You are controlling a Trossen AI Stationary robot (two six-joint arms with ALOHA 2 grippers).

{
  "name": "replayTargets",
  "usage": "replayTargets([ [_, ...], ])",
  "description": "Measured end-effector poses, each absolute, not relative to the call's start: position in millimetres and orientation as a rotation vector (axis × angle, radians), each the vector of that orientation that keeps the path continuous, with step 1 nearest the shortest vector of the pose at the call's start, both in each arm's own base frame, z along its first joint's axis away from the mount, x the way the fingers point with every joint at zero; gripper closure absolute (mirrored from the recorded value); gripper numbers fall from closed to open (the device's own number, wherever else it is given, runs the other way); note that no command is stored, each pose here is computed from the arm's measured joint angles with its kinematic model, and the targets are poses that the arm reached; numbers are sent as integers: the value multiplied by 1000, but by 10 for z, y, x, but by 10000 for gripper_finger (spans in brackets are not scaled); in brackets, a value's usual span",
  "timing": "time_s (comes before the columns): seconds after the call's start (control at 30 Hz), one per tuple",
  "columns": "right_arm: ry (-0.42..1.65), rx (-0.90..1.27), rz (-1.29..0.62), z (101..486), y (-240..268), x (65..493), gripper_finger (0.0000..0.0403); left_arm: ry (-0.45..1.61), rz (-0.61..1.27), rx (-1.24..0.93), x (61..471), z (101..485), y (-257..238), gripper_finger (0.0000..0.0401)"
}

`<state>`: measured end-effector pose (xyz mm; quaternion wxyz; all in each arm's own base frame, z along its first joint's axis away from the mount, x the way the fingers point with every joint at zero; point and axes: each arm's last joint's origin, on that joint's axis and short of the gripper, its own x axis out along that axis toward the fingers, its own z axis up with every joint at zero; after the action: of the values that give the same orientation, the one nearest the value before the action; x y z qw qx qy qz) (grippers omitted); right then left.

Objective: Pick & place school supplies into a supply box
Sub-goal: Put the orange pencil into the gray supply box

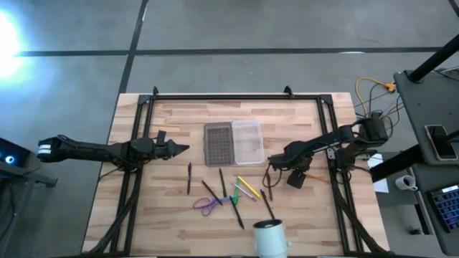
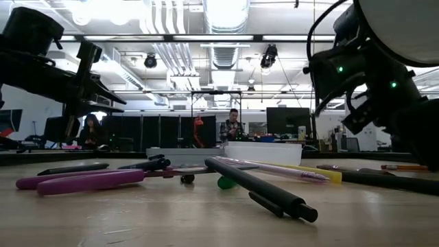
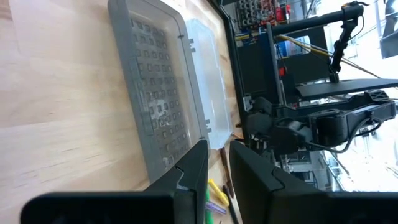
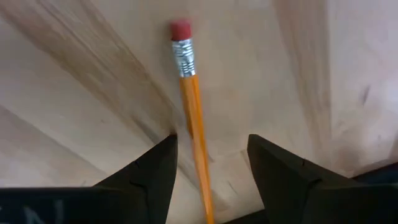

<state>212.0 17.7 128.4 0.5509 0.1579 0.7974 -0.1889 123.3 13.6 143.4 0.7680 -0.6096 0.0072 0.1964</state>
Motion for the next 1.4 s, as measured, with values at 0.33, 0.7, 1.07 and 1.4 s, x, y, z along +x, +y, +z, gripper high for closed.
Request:
replayTargets([
  [0.33,1889,356,-434,1216,179,2100,292,19,429,-1322,1233,1430,136,350],
  [0.7,1809,517,-488,1264,195,2122,390,18,429,-1323,1233,1432,136,350],
  [1.07,956,1113,-655,2133,-94,2216,393,25,433,-1321,1234,1424,136,350],
  [1.4,604,1204,-639,2289,-593,2375,394,25,434,-1321,1235,1424,136,350],
])
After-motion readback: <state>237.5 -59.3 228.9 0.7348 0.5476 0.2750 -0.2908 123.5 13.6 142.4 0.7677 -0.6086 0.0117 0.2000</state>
